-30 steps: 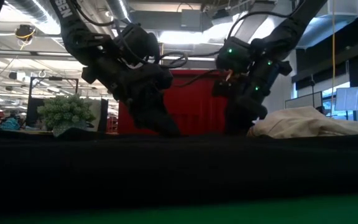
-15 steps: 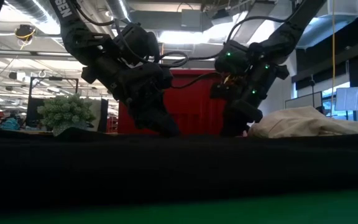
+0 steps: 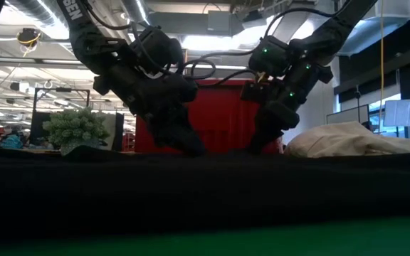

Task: Fold laundry
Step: Fold the black shirt

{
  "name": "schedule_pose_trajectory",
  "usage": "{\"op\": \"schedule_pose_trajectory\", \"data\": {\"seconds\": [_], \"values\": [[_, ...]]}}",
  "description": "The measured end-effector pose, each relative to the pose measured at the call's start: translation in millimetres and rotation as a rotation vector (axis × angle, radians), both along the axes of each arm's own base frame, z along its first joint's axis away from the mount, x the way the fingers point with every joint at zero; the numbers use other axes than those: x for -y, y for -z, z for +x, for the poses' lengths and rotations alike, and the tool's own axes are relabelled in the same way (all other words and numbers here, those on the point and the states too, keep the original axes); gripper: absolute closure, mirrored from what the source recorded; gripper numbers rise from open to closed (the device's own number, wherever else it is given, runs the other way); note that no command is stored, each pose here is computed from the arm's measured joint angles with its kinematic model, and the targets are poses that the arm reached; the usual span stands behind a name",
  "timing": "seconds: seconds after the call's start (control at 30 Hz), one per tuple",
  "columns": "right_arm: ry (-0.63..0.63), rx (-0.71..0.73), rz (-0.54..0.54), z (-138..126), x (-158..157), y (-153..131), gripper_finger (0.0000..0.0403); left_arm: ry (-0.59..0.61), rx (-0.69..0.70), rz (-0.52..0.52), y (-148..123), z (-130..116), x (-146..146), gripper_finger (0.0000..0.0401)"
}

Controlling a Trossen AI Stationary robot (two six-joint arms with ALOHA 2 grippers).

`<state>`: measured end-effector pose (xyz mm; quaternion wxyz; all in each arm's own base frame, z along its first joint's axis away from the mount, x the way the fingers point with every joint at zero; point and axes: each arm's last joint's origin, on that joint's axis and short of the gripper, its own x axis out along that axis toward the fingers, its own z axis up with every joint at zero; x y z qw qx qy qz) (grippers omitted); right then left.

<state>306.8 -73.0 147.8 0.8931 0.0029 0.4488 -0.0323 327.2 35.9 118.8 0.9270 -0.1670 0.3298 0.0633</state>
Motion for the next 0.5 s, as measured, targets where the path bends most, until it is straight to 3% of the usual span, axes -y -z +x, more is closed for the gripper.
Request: {"op": "schedule_pose_trajectory", "data": {"seconds": [0.23,0.5], "values": [[-0.041,0.057,-0.016,6.8,-10.7,-4.0,0.0399,-0.085,0.119,0.073,-10.1,6.8,-4.9,0.0298],[-0.074,0.113,-0.028,12.8,-21.4,-7.8,0.04,-0.144,0.155,0.022,-12.7,7.3,-13.3,0.0255]]}}
